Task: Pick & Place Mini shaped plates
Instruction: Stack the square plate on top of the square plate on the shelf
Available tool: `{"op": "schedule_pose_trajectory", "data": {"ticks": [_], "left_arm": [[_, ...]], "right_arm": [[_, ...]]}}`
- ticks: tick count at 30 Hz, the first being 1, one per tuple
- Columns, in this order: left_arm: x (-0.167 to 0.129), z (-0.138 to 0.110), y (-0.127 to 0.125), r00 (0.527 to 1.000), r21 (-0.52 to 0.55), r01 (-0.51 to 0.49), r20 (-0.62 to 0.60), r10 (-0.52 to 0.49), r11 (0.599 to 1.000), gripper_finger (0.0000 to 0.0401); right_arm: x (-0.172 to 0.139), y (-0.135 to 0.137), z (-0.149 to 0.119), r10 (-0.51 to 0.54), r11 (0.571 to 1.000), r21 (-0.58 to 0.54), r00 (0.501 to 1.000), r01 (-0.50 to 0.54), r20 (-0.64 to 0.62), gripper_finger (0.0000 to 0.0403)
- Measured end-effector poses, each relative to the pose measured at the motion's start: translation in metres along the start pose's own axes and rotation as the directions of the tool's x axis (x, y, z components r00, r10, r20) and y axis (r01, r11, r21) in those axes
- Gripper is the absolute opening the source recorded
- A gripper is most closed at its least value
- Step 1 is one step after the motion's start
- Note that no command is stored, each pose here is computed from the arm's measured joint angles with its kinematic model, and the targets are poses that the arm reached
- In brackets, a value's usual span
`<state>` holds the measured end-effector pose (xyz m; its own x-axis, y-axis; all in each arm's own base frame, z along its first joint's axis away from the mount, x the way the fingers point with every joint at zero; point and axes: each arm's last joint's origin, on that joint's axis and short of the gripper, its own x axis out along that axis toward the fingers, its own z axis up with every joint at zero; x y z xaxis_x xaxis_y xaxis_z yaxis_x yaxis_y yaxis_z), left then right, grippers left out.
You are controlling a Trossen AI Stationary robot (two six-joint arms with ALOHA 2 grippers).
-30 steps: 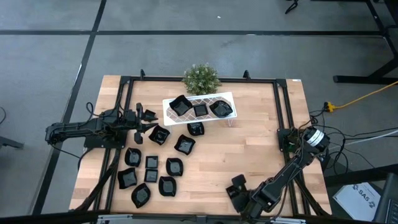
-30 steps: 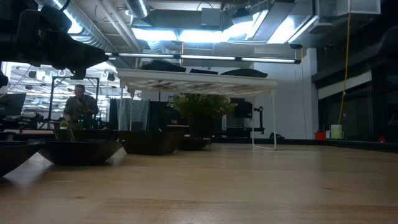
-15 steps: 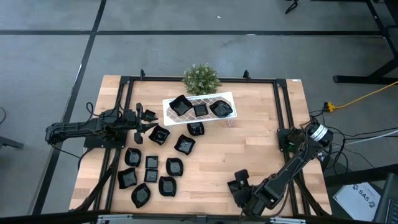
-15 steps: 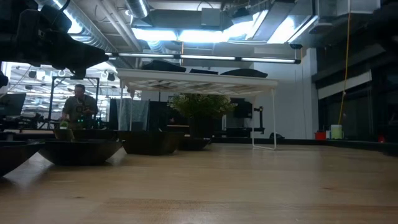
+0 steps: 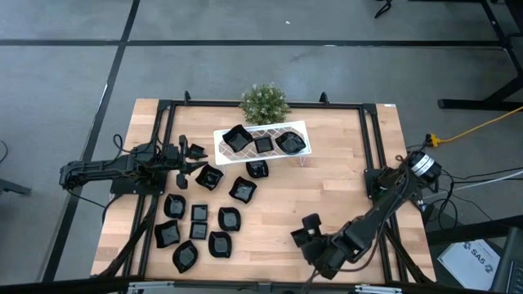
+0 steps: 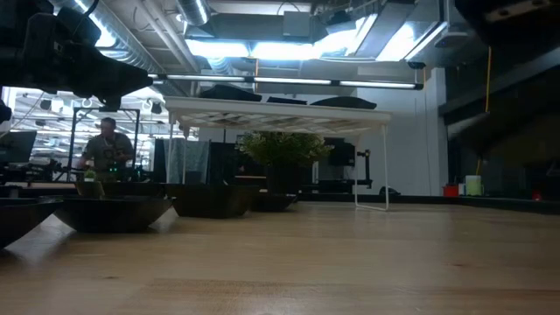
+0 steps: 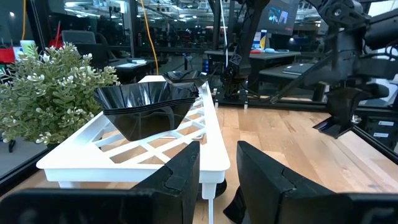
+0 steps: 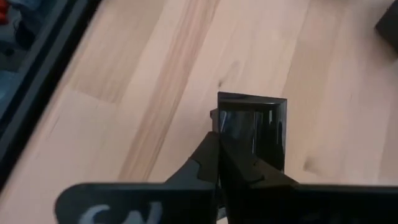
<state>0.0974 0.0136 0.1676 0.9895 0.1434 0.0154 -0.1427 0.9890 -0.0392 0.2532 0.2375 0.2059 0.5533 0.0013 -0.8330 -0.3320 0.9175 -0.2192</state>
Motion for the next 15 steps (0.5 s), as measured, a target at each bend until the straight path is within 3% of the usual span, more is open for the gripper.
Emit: {"op": "schedule_pose_trajectory", "data": {"ticks": [15], "left_arm": [[0.0,0.0,0.0,1.0,0.0,0.0,0.0,0.0,1.0,0.01]], "right_arm": [[-0.014,-0.03,0.038,-0.009,0.995,-0.098,0.994,0.02,0.111,0.0004]]}}
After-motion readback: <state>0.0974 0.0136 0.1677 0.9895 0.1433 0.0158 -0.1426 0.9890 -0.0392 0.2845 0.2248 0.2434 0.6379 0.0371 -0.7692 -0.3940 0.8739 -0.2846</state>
